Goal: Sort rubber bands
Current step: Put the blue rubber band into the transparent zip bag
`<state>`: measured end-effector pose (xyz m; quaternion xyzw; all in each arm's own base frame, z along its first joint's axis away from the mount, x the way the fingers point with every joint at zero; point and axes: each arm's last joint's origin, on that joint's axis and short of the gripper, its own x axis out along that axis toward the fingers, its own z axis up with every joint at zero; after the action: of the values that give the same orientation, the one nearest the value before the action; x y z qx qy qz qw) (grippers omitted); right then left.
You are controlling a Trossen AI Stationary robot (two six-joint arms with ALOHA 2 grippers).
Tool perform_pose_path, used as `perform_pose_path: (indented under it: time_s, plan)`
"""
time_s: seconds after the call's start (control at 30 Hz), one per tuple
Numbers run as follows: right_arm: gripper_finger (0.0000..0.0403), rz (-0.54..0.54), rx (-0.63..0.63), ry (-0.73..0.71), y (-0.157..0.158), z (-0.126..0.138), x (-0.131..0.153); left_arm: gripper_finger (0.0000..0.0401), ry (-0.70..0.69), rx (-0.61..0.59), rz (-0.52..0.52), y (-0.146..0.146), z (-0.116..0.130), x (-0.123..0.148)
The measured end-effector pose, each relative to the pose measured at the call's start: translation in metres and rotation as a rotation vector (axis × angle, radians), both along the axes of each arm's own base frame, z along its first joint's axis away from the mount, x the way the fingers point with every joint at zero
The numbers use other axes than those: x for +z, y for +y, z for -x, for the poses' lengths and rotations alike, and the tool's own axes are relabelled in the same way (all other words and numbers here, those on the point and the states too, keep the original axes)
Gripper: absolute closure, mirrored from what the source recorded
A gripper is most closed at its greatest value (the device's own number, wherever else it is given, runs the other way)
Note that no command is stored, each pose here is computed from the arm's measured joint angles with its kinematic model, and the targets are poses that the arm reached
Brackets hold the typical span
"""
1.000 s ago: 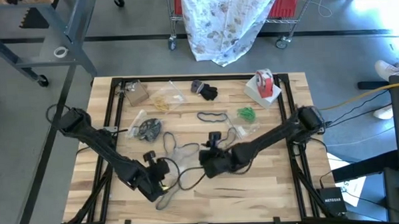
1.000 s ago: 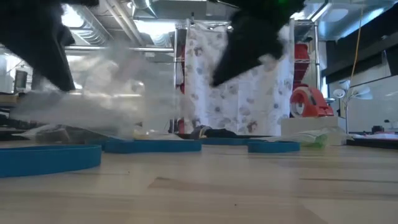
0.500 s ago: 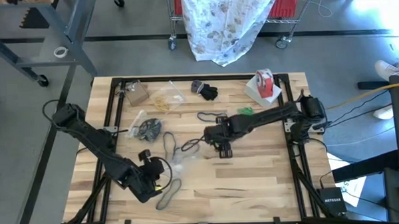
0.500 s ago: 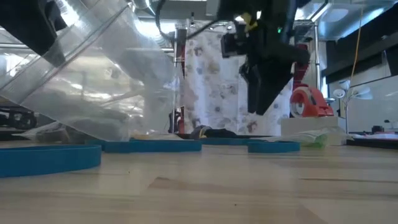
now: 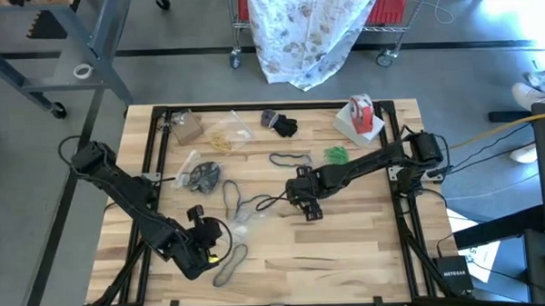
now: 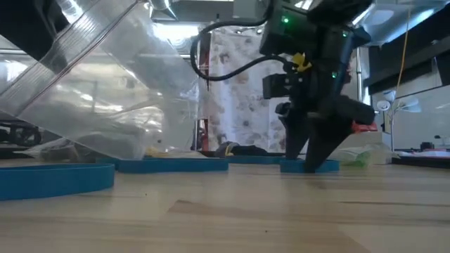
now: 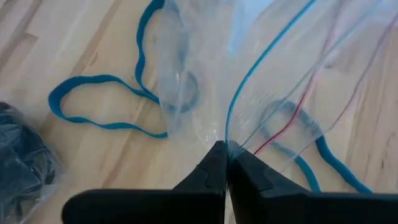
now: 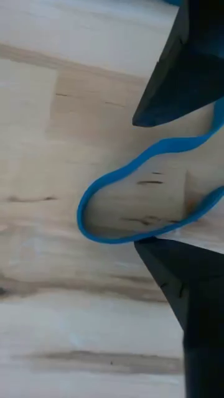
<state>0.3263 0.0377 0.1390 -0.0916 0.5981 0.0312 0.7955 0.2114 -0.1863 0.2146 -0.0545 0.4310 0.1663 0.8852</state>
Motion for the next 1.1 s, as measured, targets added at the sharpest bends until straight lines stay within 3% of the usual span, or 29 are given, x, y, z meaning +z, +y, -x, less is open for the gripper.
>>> perform_pose_path:
  time_s: [0.17,0.27,0.37,0.57,0.73,0.97,1.1]
  plan:
    - [0.0104,0.016,0.032,-0.017,0.000,0.003,-0.013,0.0400,-0.016,0.009,-0.015,0.002,-0.002,0.000]
    - [0.0130,-0.018,0.009,-0.002,0.000,0.004,-0.016,0.0400,-0.018,0.013,-0.013,0.002,-0.002,0.000]
    - [0.0195,-0.075,-0.031,0.002,0.001,0.004,-0.018,0.0400,-0.024,0.016,-0.011,0.002,-0.003,0.000]
    - [0.0380,-0.152,-0.120,-0.012,0.007,0.004,-0.016,0.0400,-0.029,0.034,-0.003,0.004,-0.005,0.000]
    - [0.0391,-0.166,-0.107,-0.131,0.038,-0.002,0.002,0.0400,-0.032,0.054,0.004,0.006,-0.007,0.000]
    - [0.0397,-0.187,-0.008,-0.396,0.096,-0.019,0.069,0.0400,-0.064,0.051,0.025,0.007,-0.013,0.002]
    - [0.0400,-0.268,0.056,-0.597,0.122,-0.032,0.112,0.0400,-0.087,0.041,0.035,0.007,-0.018,0.003]
